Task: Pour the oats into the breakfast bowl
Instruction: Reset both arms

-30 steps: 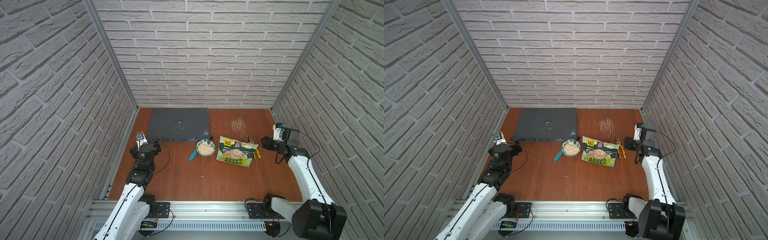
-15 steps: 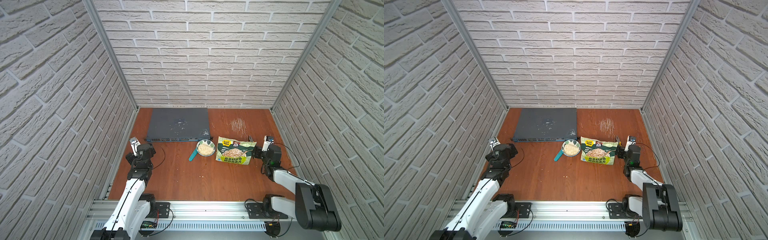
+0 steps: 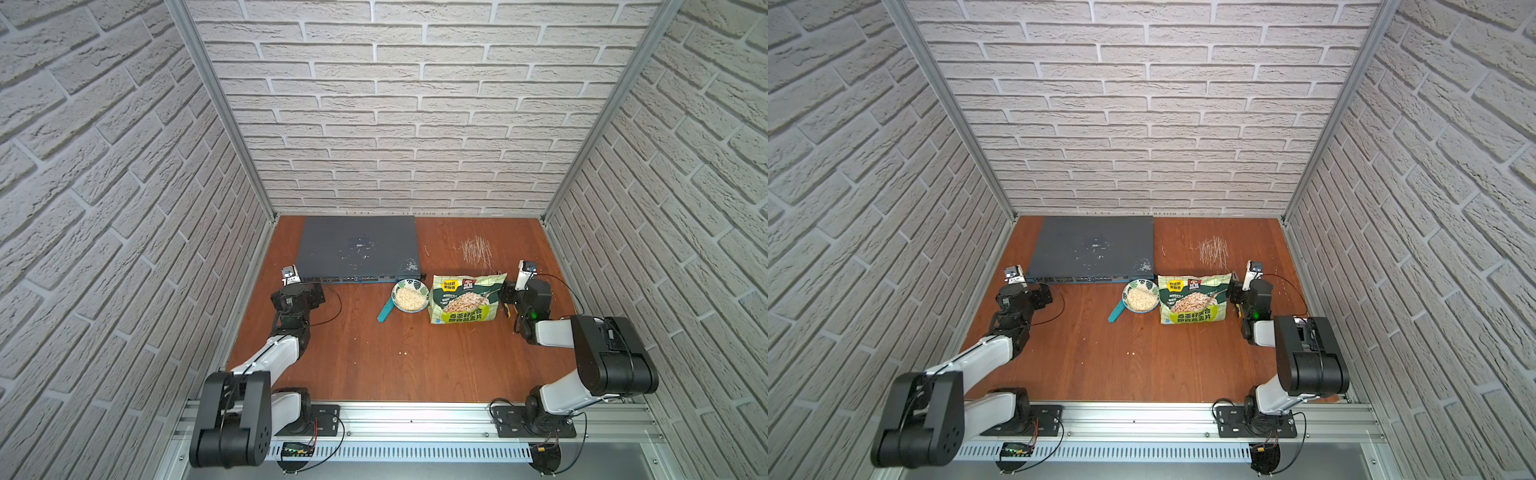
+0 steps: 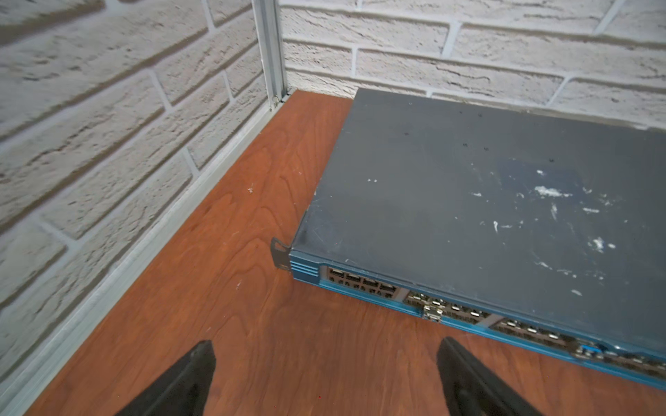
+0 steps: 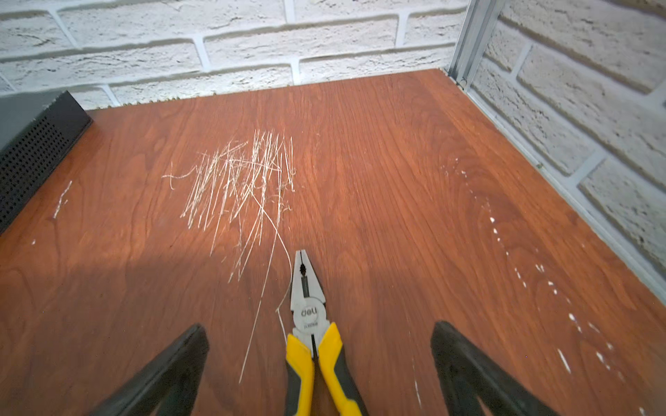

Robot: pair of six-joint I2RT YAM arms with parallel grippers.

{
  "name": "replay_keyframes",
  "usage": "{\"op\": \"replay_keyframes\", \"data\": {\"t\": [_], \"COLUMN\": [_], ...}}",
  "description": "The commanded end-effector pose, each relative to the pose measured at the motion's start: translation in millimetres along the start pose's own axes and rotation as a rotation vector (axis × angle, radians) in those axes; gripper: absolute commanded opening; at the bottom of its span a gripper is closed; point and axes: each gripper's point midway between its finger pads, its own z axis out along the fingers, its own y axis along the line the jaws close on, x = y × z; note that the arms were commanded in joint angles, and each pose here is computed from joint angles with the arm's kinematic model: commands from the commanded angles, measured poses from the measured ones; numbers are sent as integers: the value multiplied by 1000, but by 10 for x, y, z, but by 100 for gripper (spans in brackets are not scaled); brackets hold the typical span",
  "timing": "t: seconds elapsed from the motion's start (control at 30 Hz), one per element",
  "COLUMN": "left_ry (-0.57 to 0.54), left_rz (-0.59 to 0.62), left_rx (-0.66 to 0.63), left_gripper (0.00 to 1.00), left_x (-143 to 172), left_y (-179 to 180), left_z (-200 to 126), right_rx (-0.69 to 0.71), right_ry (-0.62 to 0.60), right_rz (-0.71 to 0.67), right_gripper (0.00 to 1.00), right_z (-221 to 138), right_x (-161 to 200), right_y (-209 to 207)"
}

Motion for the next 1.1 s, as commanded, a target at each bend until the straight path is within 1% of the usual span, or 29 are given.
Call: {"op": "replay_keyframes", "data": {"t": [0.0,0.1,0.2,0.27,0.5,1.07], "left_ry": [-125,-96,-55,-49,-44,-44], "left_rz": [36,42,49,27,43,46], "left_rx": [91,134,165,149,126,129], "left_gripper": [98,98,98,98,98,98], "left_x": [-202,-167,-19,0,3,4], "left_y": [-157,-226,-280,-220,-218,-236], "left_z": [92,242,429,422,434,434], "right_rx": [-20,-18,-17,-14,-12,-12], "right_ry": [-21,-18,-19,-14,-15,-13], "right_rz": [-16,-18,-18,-20,-21,-23], "right_gripper": [99,99,99,99,99,99], "right_z": [-6,-5,-5,-1,-2,-4], "right_x": [-67,-64,-71,-63,-68,-59], "right_y": [67,68,70,64,64,68]}}
